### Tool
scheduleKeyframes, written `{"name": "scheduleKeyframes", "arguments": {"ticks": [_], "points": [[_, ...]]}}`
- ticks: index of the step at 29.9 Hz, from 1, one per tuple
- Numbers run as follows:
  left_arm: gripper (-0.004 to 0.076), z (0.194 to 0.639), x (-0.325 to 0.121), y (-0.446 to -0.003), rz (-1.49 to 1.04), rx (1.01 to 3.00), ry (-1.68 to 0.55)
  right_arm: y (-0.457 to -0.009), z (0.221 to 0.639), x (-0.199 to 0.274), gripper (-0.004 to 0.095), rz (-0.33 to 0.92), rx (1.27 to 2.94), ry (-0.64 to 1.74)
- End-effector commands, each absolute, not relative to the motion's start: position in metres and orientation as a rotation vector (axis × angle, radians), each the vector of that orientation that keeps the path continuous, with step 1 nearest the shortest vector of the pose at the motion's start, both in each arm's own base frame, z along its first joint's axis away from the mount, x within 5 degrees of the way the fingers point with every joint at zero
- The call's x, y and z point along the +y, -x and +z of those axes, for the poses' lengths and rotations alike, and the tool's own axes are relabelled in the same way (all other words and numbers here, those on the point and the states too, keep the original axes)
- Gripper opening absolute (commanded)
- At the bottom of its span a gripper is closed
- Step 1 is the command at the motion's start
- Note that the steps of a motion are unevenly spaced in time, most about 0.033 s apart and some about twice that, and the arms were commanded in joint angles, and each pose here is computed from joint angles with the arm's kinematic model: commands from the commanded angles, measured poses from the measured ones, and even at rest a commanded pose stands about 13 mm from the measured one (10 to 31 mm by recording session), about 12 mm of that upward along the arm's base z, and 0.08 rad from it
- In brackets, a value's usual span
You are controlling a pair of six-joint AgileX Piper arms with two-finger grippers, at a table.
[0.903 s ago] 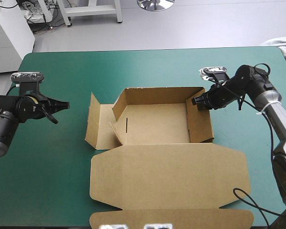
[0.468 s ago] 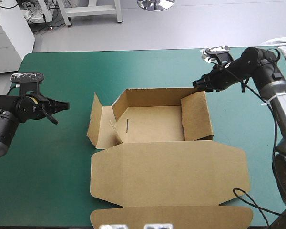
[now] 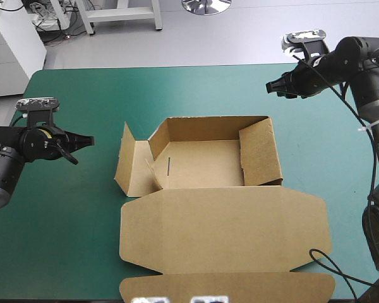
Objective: Fold the box
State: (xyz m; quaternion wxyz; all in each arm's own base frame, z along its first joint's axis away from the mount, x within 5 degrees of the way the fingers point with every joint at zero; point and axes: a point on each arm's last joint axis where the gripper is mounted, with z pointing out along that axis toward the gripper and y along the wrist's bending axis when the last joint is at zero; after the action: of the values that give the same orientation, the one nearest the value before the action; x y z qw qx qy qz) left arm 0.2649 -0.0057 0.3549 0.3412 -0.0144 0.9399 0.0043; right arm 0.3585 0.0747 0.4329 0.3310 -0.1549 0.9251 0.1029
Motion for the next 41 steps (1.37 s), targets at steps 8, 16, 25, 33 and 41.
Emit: {"name": "scheduleKeyframes", "arguments": {"ticks": [8,16,25,33,41], "points": [[-0.0007,0.372,-0.007,-0.260,-0.012,2.371,0.048,-0.318,0.459,0.066,0.0364,0.281,2.383,0.333],[-0.0008,0.372,-0.007,-0.260,-0.011,2.373,0.048,-0.322,0.390,0.068,0.0364,0.296,2.609,0.394],[-0.0008,0.373,-0.008,-0.260,-0.040,2.364,0.057,-0.348,0.343,0.082,0.0364,0.455,2.711,0.432],[-0.0008,0.375,-0.009,-0.263,-0.043,2.323,0.056,-0.370,0.302,0.087,0.0351,0.482,2.828,0.424],[-0.0008,0.376,-0.010,-0.264,-0.067,2.310,0.064,-0.379,0.280,0.092,0.0114,0.550,2.873,0.423]]}}
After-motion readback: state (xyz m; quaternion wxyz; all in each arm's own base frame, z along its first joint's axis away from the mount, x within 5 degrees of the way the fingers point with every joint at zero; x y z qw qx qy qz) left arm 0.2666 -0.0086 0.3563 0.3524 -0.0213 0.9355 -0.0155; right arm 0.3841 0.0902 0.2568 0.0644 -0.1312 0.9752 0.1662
